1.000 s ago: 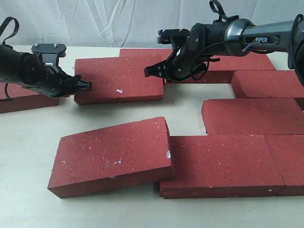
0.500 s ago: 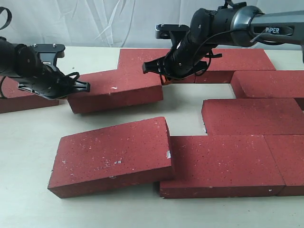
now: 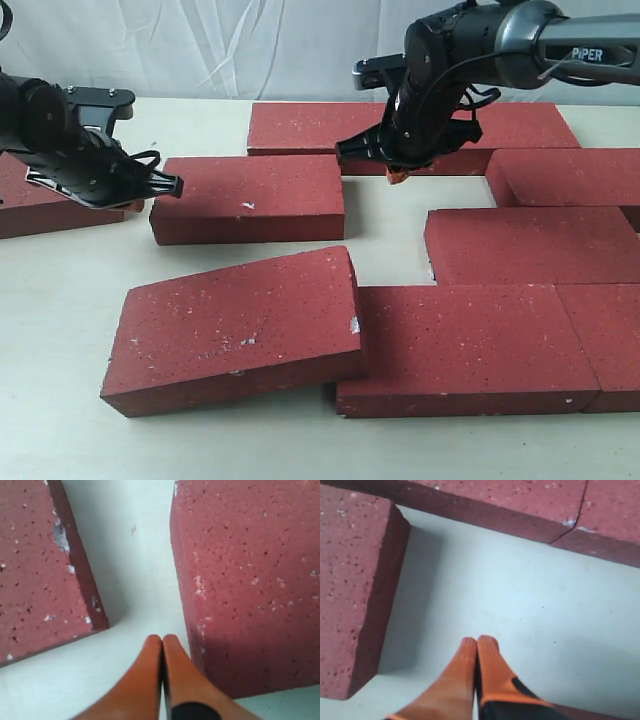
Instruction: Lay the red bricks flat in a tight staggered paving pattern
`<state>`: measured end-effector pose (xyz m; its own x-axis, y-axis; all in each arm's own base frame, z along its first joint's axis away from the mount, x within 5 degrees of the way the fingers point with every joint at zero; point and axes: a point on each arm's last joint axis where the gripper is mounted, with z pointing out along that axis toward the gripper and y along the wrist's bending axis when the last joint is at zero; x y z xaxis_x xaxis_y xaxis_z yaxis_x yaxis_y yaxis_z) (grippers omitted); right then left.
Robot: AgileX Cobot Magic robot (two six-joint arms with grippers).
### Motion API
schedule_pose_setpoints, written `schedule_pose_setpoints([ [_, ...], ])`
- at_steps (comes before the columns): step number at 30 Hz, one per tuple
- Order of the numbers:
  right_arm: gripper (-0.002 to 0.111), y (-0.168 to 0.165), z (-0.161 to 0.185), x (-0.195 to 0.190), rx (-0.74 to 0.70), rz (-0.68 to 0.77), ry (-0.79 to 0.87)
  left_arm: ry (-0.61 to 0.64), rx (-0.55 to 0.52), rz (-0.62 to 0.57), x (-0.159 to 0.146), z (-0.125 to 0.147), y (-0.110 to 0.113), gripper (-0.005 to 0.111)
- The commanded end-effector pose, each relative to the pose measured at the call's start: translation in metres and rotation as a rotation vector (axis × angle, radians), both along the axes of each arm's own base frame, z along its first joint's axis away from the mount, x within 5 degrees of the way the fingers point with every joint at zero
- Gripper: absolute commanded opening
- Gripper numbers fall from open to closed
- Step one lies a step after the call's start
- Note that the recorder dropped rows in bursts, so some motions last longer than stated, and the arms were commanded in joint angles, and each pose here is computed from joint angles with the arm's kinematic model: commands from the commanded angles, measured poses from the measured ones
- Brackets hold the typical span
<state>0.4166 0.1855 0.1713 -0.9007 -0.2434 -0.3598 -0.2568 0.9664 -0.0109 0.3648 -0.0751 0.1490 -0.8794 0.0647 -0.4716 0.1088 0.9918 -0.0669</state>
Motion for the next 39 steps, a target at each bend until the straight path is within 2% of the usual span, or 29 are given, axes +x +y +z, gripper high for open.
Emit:
schedule_pose_setpoints([
  [1,-0.001,-0.006,0.025,-0.005,-0.01,-0.008,-0.022,-0.02,0.018,-0.021,-0.005,0.019,0.001,0.0],
  [6,-0.001,-0.009,0.039,-0.013,-0.037,0.026,0.002,-0.047,0.017,-0.024,-0.012,0.042,0.003,0.0],
  [9,-0.001,-0.007,0.04,-0.017,-0.033,0.091,0.038,-0.051,-0.05,0.02,-0.017,0.055,0.0,0.0],
  [12,-0.001,0.0,0.038,-0.022,0.027,0.148,0.081,-0.03,-0.129,0.07,-0.019,0.058,-0.003,0.0],
  [18,-0.001,0.021,0.032,-0.033,0.169,0.21,0.124,-0.04,-0.125,0.078,-0.018,0.058,0.0,0.0],
  [25,-0.001,0.056,0.027,-0.044,0.2,0.286,0.075,-0.109,-0.143,0.114,-0.011,0.061,0.008,0.0],
  [31,-0.001,0.083,0.004,-0.054,0.191,0.337,0.09,-0.086,-0.135,0.127,-0.005,0.045,0.01,0.0],
  [39,-0.001,0.09,-0.022,-0.052,0.187,0.33,0.106,-0.032,-0.117,0.137,0.004,0.009,0.009,0.0],
])
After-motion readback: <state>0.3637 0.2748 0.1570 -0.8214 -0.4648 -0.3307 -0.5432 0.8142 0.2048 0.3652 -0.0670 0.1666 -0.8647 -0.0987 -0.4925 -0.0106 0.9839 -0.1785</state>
